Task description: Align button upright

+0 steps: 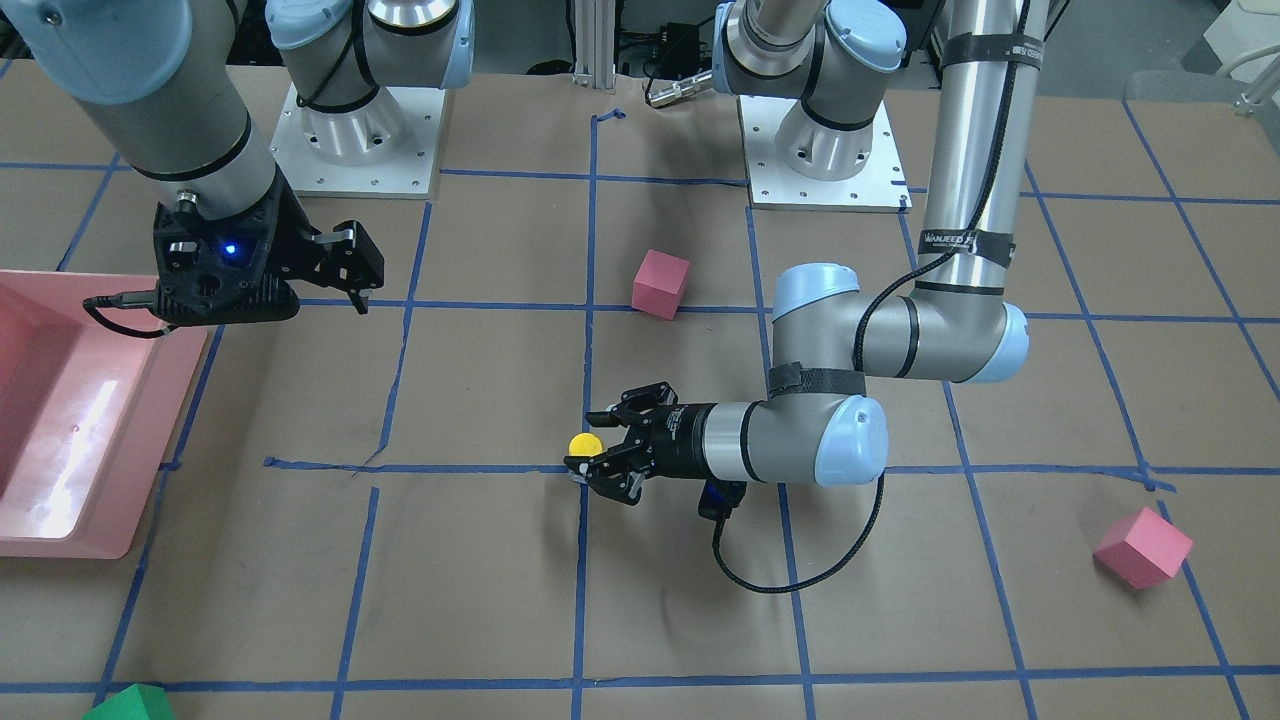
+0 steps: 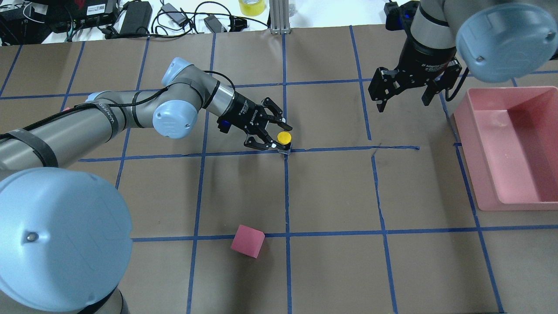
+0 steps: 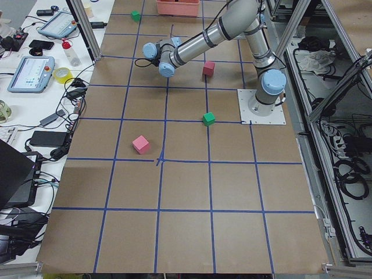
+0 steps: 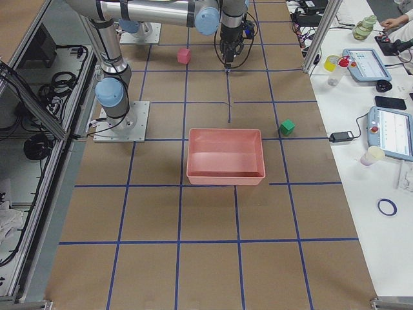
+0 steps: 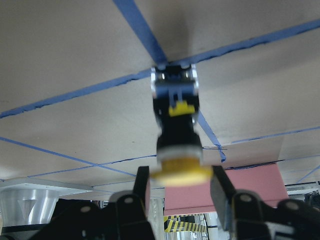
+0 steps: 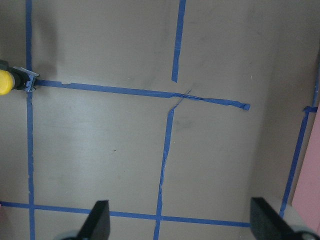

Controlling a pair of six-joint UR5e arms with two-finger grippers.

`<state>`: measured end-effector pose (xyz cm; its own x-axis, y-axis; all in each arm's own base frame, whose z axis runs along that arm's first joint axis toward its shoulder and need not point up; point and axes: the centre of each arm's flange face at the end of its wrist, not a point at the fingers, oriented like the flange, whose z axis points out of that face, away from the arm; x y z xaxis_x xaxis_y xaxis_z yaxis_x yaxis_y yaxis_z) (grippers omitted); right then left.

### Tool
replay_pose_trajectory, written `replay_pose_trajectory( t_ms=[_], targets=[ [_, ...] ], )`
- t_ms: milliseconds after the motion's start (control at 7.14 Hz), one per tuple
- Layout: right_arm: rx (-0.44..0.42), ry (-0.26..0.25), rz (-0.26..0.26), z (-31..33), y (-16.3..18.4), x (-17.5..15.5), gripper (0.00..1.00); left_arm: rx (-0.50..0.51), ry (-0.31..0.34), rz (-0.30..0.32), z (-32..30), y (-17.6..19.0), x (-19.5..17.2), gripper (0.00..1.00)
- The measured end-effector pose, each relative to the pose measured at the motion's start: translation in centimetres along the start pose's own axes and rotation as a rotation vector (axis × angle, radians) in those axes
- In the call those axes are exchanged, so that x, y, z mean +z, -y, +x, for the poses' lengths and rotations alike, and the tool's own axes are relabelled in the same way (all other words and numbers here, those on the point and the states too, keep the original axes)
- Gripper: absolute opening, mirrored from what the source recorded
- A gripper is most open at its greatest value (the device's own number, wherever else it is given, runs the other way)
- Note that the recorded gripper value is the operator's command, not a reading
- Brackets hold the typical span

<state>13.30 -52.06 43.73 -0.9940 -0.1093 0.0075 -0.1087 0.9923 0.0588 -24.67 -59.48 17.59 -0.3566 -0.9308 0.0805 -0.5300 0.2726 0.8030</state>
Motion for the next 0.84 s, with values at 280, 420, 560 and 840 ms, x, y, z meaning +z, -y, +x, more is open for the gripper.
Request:
replay_pose_trajectory(
  t_ms=[280, 420, 560, 840],
  targets=[
    [0.001, 0.000, 0.000, 0.0, 0.0, 0.0, 1.00, 0.076, -0.033, 0.066, 1.3, -2.1, -2.2, 1.00],
    [0.001, 0.000, 0.000, 0.0, 0.0, 0.0, 1.00, 0.142, -0.039, 0.171, 2.5, -4.0, -4.3, 1.00],
    [0.001, 0.000, 0.001, 0.0, 0.0, 0.0, 1.00, 0.219, -0.039, 0.268, 3.3, -6.4, -6.3, 1.00],
    [0.001, 0.000, 0.001, 0.0, 0.0, 0.0, 1.00, 0.484, 0.006, 0.464, 2.4, -11.8, -10.6, 0.95]
  ],
)
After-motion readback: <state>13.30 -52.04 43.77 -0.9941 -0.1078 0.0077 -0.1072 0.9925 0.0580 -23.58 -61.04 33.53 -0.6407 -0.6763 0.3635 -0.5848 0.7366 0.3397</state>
